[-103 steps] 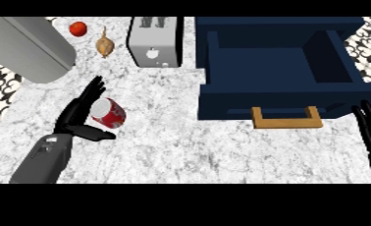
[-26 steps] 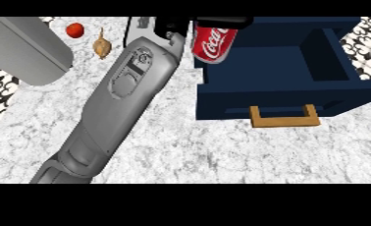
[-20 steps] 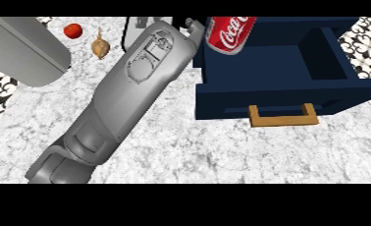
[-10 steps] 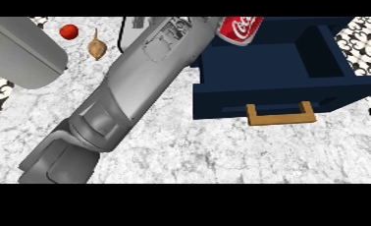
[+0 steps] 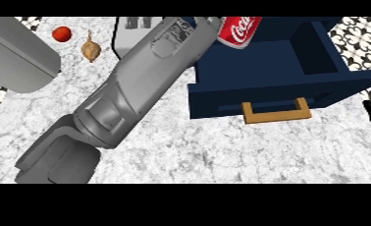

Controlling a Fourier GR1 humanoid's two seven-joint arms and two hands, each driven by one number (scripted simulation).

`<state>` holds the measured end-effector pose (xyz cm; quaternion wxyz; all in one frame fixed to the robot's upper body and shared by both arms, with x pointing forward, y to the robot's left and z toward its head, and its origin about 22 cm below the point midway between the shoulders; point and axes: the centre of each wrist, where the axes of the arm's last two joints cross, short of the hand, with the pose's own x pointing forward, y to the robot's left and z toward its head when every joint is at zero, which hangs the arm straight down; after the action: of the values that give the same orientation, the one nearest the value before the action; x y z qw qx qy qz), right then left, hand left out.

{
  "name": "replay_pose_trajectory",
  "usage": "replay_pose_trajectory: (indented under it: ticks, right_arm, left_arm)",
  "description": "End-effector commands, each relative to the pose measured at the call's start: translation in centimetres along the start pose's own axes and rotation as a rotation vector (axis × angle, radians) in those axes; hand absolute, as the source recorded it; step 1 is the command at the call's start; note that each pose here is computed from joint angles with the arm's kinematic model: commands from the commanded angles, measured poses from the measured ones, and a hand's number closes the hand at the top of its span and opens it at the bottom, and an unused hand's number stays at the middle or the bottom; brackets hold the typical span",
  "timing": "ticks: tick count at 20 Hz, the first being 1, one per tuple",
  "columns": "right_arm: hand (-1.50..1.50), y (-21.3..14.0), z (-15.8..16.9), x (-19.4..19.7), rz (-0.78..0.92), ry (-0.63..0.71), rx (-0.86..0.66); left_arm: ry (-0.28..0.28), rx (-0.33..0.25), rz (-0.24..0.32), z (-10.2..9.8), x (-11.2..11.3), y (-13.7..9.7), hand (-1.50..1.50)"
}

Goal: Pick up the can, place it into the drawer and close the drawer

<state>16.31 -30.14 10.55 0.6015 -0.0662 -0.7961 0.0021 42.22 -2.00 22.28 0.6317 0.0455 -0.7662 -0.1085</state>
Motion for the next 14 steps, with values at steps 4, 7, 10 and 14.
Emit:
replay_pose_trajectory:
  ticks: [4, 7, 10, 14]
  right_arm:
    - [-1.50, 0.5, -1.7, 0.2, 0.015, -0.004, -0.006]
    - [-1.50, 0.0, -1.5, 0.4, -0.001, -0.008, 0.013]
    - [-1.50, -0.2, -2.2, 0.4, 0.000, -0.027, 0.013]
    - [-1.50, 0.7, -1.9, 0.1, -0.004, -0.030, 0.021]
  left_arm:
    - [-0.026, 0.034, -0.040, 0.3, -2.5, -0.1, 1.50]
    - [-0.024, 0.055, -0.086, 0.0, -4.0, 0.4, 1.50]
    - [-0.026, 0.050, -0.100, 0.1, -3.5, 0.0, 1.50]
    - [-0.039, 0.073, -0.128, 0.1, -4.4, 0.2, 1.50]
